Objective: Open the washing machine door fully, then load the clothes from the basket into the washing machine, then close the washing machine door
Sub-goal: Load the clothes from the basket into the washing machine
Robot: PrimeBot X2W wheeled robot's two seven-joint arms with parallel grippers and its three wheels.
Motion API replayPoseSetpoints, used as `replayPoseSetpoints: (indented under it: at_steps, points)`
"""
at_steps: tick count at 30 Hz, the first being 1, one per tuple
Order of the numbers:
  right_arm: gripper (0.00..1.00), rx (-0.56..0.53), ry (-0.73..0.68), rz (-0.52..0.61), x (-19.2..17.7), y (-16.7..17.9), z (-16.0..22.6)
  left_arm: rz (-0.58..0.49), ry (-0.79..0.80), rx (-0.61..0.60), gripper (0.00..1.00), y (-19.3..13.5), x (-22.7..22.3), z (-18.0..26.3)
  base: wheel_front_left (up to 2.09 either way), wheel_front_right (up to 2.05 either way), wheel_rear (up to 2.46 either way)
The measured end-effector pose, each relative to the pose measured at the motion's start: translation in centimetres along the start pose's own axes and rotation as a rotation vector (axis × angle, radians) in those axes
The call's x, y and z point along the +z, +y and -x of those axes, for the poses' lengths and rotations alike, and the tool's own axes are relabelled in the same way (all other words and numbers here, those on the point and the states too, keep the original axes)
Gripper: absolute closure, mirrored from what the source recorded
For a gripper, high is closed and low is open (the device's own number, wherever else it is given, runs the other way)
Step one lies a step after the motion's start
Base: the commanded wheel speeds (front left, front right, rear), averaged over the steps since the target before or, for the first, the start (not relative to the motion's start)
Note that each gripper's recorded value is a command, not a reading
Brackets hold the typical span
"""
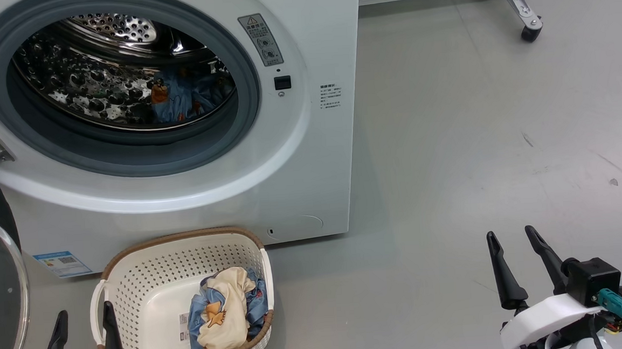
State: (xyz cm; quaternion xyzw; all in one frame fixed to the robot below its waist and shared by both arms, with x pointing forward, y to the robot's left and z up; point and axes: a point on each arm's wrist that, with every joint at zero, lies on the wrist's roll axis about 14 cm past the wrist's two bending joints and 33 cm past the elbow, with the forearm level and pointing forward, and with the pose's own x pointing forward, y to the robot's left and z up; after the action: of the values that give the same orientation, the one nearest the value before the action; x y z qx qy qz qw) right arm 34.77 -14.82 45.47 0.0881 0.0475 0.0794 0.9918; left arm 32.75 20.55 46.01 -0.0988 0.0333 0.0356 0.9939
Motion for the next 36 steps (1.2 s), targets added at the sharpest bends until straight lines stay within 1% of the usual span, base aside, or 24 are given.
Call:
replayPoseSetpoints:
  at_steps: [18,24,36]
  points:
    - [0.00,-0.008,0.015,-0.009,-0.5,-0.3,-0.4,0.001,0.010,0.004,0.00,0.0,-0.3,-0.3,0.00,0.00,0.00]
    - [0.00,-0.010,0.038,-0.014,-1.2,-0.3,-0.7,0.001,0.032,0.004,0.00,0.0,-0.9,-0.5,0.00,0.00,0.00]
    - [0.00,-0.015,0.093,-0.025,-3.0,-0.7,-1.7,0.012,0.088,-0.023,0.00,-0.9,-2.7,-1.9,0.00,0.00,0.00]
